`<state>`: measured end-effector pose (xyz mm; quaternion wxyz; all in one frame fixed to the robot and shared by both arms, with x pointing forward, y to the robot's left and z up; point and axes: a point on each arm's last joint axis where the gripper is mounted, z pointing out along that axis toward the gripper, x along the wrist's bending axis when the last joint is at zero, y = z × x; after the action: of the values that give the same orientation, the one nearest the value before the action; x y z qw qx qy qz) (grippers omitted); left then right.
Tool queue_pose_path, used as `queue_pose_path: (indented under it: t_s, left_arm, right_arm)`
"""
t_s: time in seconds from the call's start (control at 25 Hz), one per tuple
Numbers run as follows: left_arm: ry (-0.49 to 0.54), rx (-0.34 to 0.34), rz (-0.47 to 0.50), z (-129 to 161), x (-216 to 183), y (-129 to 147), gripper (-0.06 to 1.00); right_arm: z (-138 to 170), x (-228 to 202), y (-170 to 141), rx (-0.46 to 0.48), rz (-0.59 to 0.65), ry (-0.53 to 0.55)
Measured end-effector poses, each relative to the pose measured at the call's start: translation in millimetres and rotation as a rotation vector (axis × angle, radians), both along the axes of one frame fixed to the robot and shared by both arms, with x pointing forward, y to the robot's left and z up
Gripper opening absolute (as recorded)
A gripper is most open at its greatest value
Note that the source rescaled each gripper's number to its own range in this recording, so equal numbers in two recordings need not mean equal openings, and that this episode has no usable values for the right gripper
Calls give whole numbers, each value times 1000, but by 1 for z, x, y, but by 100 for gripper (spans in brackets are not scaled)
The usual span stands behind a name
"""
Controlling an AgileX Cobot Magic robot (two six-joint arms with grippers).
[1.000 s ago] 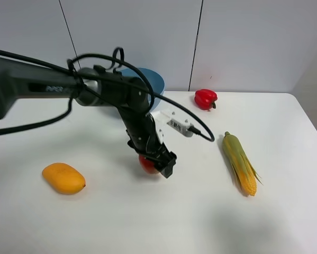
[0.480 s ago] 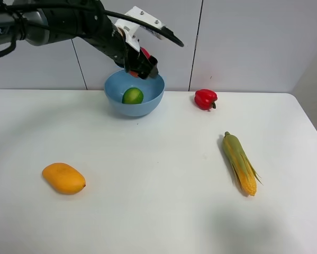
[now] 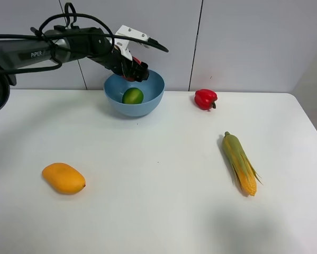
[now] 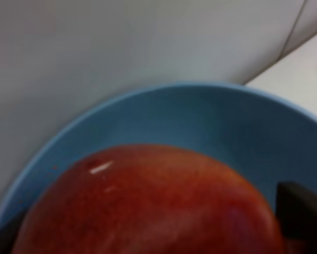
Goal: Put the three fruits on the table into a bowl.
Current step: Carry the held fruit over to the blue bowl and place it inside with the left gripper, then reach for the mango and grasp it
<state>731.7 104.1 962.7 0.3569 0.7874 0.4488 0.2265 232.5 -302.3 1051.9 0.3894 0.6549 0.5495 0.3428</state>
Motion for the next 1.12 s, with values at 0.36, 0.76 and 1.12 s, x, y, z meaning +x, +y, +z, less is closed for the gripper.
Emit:
queue_pose_path:
  t_s: [0.36, 0.76, 1.12]
  left_arm:
    - [19, -17, 1, -4, 0, -2, 92]
    - [98, -26, -26, 43, -22, -2, 98]
    - [256, 51, -46, 108, -101, 27, 98]
  right_arm:
    - [0, 0, 0, 0, 0, 0]
    - [0, 0, 0, 0, 0, 0]
    - [0, 0, 0, 0, 0, 0]
